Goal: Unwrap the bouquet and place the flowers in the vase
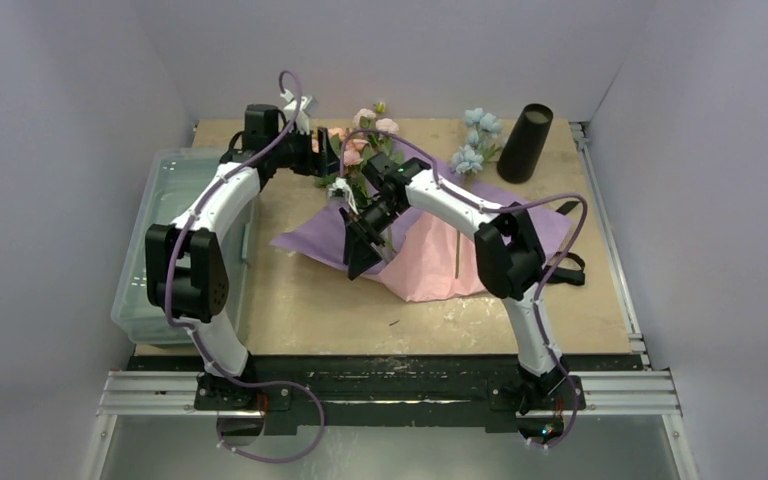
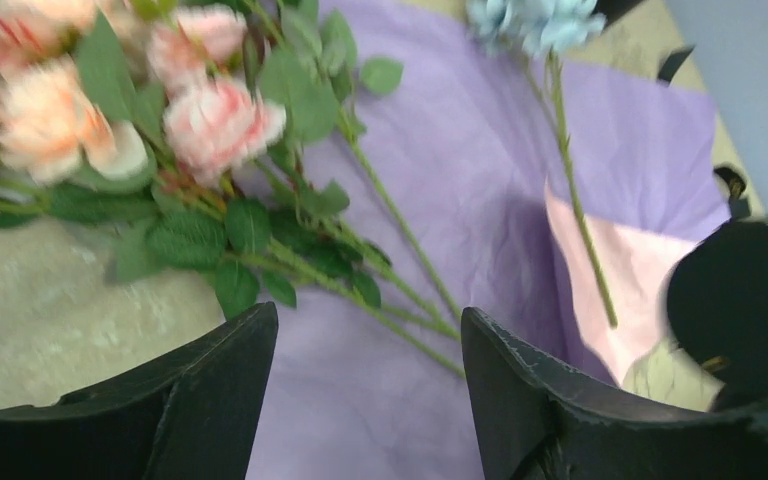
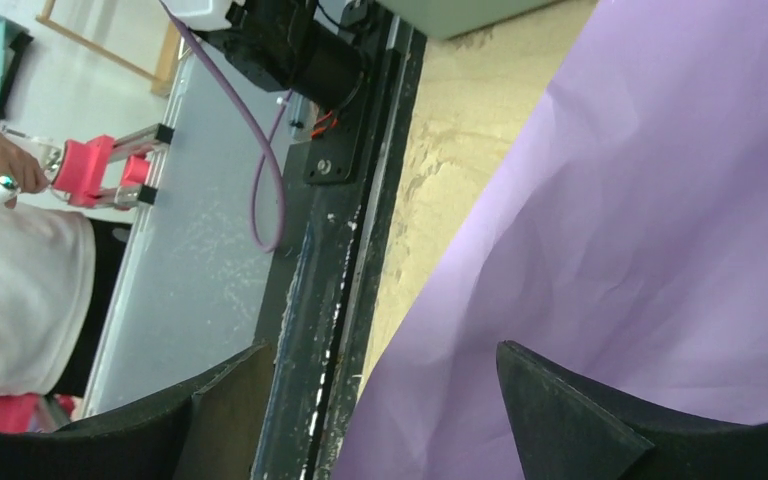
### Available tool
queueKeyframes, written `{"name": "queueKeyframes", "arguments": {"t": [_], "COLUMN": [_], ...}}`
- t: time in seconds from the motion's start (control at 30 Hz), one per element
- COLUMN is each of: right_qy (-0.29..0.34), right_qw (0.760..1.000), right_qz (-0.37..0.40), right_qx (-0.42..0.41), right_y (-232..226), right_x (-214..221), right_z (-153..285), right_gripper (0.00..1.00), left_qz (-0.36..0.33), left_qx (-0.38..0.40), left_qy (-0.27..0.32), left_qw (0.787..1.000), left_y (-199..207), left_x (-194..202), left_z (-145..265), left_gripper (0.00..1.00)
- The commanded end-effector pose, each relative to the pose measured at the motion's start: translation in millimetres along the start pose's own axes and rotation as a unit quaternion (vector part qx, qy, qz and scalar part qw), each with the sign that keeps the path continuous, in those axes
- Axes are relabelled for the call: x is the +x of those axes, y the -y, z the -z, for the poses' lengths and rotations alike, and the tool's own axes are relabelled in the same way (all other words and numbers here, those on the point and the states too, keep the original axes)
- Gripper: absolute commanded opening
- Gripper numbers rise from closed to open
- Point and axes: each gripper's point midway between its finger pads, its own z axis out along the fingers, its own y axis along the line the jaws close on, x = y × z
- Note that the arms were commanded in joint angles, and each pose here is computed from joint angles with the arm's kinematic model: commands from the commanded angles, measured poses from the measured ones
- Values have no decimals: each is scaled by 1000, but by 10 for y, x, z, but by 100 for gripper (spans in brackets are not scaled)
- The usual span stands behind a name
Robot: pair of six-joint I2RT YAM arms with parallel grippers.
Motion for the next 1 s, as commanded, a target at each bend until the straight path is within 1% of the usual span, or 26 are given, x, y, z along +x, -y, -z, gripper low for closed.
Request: {"name": "queueKeyframes", "arguments": {"t": [0.0,0.07,0.1,0.2,0.3,0.4,0.5,0.57,0.6,0.73,0.87,0.97], "right_qy": [44,64,81,110,114,114,108,103,100,86,51,41], "right_qw": [994,993,992,988,981,967,946,926,917,891,879,871], "right_qz": [92,78,66,20,-28,-78,-109,-122,-124,-132,-148,-153], "right_qx": [40,53,65,103,157,212,287,341,365,426,451,464], "right_y": [-220,-260,-231,-118,84,336,645,869,971,1262,1448,1577], "right_x": [-448,-499,-524,-508,-324,-87,71,129,148,225,440,572], "right_z": [411,618,790,1198,1554,1849,2142,2326,2405,2595,2635,2628], "right_gripper": [86,87,87,87,86,82,74,65,60,48,42,39], "left_qz": [-9,-14,-22,-66,-80,-90,-139,-175,-182,-162,-122,-66], "left_qx": [11,12,15,39,82,147,206,240,253,256,265,269], "left_qy": [-104,-137,-149,-171,-167,-160,-166,-163,-161,-133,-113,-81], "left_qw": [994,990,988,982,979,972,954,941,936,944,950,958], "left_y": [-8,-13,12,111,269,529,841,1031,1130,1228,1276,1350], "left_x": [737,1049,1174,1426,1497,1483,1548,1590,1613,1513,1338,1150], "left_z": [3,16,22,51,58,38,30,4,-32,-304,-530,-670], "left_gripper": [64,60,59,58,66,71,74,79,81,89,93,96]}}
